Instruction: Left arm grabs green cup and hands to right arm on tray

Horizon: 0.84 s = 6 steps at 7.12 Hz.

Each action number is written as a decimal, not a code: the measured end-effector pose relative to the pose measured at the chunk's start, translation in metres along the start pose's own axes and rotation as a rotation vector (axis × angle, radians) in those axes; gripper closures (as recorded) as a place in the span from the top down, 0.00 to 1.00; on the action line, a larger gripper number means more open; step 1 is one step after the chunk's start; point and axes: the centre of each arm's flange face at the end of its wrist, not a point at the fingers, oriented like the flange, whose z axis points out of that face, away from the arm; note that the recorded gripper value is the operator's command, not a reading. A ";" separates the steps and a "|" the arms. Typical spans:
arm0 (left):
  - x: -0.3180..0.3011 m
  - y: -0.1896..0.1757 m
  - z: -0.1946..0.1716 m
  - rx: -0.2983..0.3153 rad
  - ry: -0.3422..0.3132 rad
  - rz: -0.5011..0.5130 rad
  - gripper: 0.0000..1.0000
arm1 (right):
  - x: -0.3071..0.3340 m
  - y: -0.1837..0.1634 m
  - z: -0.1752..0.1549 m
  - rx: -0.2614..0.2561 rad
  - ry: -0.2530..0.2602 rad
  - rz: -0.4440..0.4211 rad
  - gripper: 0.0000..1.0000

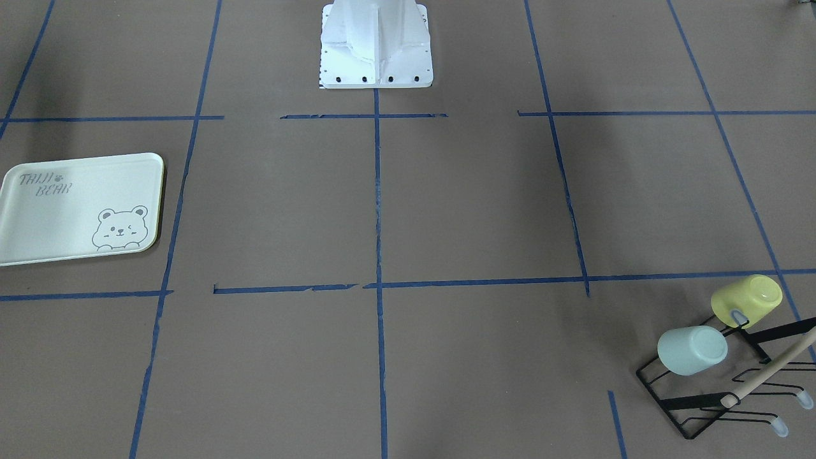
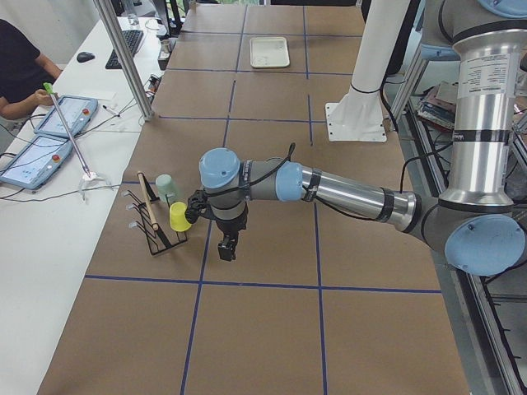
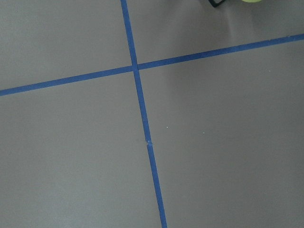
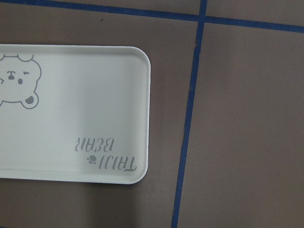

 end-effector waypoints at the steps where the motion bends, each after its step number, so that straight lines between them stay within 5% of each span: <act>1: 0.011 -0.007 0.002 0.011 0.007 0.012 1.00 | 0.000 0.000 0.000 0.000 0.000 0.001 1.00; 6: 0.151 -0.108 0.006 0.068 0.084 -0.072 1.00 | -0.006 0.002 -0.001 0.010 -0.036 -0.007 1.00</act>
